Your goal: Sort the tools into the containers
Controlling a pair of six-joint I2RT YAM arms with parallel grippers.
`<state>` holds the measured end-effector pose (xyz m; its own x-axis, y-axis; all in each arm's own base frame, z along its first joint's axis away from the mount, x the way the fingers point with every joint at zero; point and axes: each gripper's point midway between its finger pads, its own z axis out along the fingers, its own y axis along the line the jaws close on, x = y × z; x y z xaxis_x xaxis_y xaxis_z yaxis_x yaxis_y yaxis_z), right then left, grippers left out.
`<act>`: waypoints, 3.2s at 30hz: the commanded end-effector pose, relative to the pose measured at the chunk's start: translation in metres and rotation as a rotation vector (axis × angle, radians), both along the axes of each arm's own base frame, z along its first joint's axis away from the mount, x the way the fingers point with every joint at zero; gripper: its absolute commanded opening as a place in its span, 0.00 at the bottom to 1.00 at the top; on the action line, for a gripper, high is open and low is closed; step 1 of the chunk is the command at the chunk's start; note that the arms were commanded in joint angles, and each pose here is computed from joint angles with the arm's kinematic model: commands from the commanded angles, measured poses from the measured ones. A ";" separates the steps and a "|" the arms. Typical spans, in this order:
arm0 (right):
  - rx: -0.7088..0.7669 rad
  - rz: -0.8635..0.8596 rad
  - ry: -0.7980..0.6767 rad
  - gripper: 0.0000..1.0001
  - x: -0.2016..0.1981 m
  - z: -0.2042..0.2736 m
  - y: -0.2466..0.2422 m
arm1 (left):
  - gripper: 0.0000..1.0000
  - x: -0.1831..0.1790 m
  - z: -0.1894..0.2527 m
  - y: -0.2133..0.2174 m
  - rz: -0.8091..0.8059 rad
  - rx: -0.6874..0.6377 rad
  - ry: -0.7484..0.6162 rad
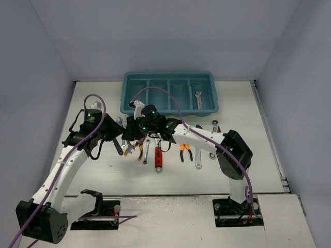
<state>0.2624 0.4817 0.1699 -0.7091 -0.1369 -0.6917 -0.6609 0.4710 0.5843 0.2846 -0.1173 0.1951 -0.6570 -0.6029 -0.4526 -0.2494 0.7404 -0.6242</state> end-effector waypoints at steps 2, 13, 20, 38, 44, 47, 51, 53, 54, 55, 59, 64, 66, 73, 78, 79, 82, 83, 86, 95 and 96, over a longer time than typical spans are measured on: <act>0.107 0.017 -0.070 0.09 0.003 0.042 0.015 | 0.00 0.016 0.054 -0.007 0.002 -0.043 -0.172; 0.075 -0.120 -0.132 0.00 0.035 0.051 -0.023 | 0.60 0.008 0.054 0.006 -0.001 0.049 -0.182; -0.193 -0.422 -0.264 0.00 0.124 0.043 -0.138 | 0.75 -0.006 0.059 0.053 0.093 0.291 -0.178; -0.562 -0.898 -0.337 0.02 0.330 -0.006 -0.377 | 0.75 -0.029 -0.005 0.052 -0.011 0.363 0.033; -0.510 -0.812 -0.286 0.04 0.348 -0.041 -0.358 | 0.75 -0.028 -0.011 0.047 -0.031 0.367 0.052; -0.497 -0.800 -0.282 0.10 0.352 -0.045 -0.353 | 0.75 -0.027 -0.017 0.047 -0.036 0.380 0.073; -0.495 -0.823 -0.292 0.29 0.354 -0.037 -0.359 | 0.75 -0.026 -0.027 0.047 -0.032 0.384 0.109; -0.491 -0.835 -0.309 0.37 0.354 -0.025 -0.363 | 0.75 -0.025 -0.034 0.046 -0.030 0.395 0.132; -0.491 -0.848 -0.324 0.40 0.352 -0.015 -0.367 | 0.75 -0.023 -0.037 0.045 -0.033 0.404 0.144; -0.495 -0.849 -0.326 0.41 0.349 -0.012 -0.368 | 0.75 -0.021 -0.038 0.046 -0.031 0.416 0.148; -0.457 -0.883 -0.398 0.42 0.329 0.046 -0.375 | 0.75 -0.006 -0.042 0.045 -0.041 0.454 0.164; -0.387 -0.940 -0.450 0.43 0.280 0.110 -0.386 | 0.67 0.021 -0.053 0.041 -0.053 0.492 0.193; -0.366 -0.944 -0.455 0.43 0.260 0.121 -0.387 | 0.64 0.028 -0.064 0.041 -0.065 0.514 0.224; -0.251 -0.923 -0.414 0.45 0.180 0.132 -0.383 | 0.50 0.068 -0.090 0.030 -0.149 0.564 0.288; -0.199 -0.880 -0.370 0.49 0.130 0.124 -0.378 | 0.45 0.081 -0.111 0.026 -0.186 0.569 0.338; -0.196 -0.878 -0.365 0.50 0.121 0.120 -0.379 | 0.44 0.082 -0.116 0.027 -0.193 0.574 0.351; -0.196 -0.870 -0.351 0.52 0.102 0.111 -0.382 | 0.43 0.085 -0.130 0.031 -0.206 0.577 0.391; -0.199 -0.866 -0.344 0.53 0.096 0.108 -0.382 | 0.42 0.086 -0.134 0.031 -0.211 0.578 0.399; -0.203 -0.855 -0.332 0.53 0.083 0.102 -0.383 | 0.40 0.089 -0.141 0.034 -0.219 0.581 0.417; -0.206 -0.821 -0.310 0.56 0.072 0.092 -0.380 | 0.23 0.085 -0.171 0.036 -0.240 0.593 0.488; -0.206 -0.819 -0.312 0.56 0.072 0.093 -0.380 | 0.19 0.083 -0.174 0.036 -0.242 0.592 0.497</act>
<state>0.3328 0.0938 0.2519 -0.4522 0.1769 -0.8742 -0.1486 0.9515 0.2694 0.3636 -0.0825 0.0238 -0.9464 -0.1767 -0.2703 -0.1899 0.9815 0.0233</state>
